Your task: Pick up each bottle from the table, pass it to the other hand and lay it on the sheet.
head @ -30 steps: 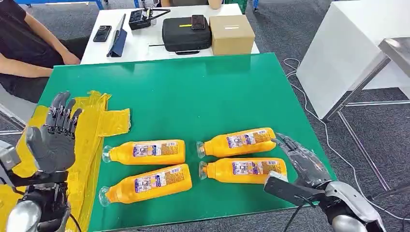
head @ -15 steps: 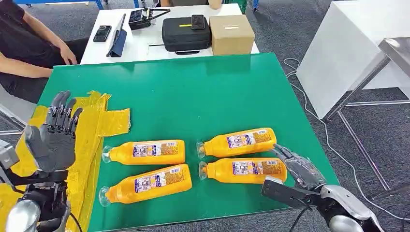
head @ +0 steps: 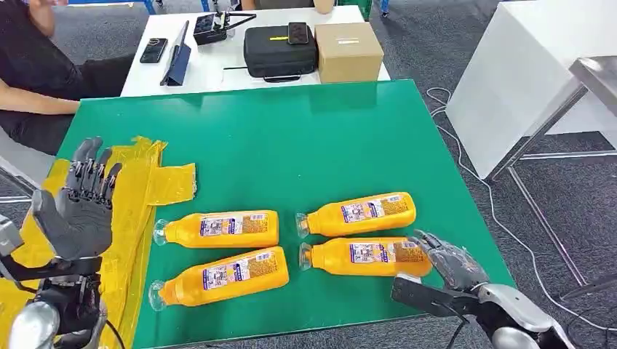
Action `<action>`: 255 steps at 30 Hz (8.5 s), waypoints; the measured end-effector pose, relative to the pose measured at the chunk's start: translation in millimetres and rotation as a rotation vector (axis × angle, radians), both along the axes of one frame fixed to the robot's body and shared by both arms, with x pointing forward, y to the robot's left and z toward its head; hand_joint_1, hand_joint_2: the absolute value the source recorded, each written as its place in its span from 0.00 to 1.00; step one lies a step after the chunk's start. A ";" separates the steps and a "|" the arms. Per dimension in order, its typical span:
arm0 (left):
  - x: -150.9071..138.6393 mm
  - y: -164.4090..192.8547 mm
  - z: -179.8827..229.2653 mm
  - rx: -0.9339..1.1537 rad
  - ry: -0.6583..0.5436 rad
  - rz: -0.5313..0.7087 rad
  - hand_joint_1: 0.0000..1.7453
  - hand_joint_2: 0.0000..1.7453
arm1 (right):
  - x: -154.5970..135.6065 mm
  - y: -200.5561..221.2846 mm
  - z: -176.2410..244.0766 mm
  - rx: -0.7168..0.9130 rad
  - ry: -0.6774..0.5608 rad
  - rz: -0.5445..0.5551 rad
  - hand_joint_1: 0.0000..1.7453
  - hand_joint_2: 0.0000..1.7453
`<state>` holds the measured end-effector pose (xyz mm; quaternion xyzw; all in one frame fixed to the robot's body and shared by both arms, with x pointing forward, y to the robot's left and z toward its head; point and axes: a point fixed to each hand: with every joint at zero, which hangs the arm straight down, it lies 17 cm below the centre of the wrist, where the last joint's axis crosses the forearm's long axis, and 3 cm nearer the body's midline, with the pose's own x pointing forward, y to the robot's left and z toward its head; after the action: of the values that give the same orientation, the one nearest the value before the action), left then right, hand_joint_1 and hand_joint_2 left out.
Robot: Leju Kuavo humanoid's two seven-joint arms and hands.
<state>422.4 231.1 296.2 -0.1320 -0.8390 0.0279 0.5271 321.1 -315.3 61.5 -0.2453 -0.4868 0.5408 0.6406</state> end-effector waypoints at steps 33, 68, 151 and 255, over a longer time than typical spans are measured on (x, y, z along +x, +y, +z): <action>2.4 -9.0 3.2 -0.039 -0.005 -0.043 0.00 0.00 | 24.0 -15.2 -36.6 -0.055 0.042 -0.043 0.00 1.00; 2.5 -11.4 4.1 -0.045 -0.008 -0.052 0.00 0.00 | 40.7 25.9 -38.7 -0.034 0.039 0.031 0.00 0.00; 51.5 -105.3 19.0 -0.050 0.093 -0.314 0.00 1.00 | 171.7 136.9 231.1 0.814 -0.494 -0.020 1.00 1.00; 79.4 -36.4 0.4 -0.350 0.195 -0.129 0.00 1.00 | 150.7 307.1 264.6 1.037 -0.284 0.146 1.00 1.00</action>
<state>501.8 194.7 296.6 -0.2718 -0.7561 0.1521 0.5756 471.8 -8.1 326.0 0.0669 -0.7874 0.2343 0.5662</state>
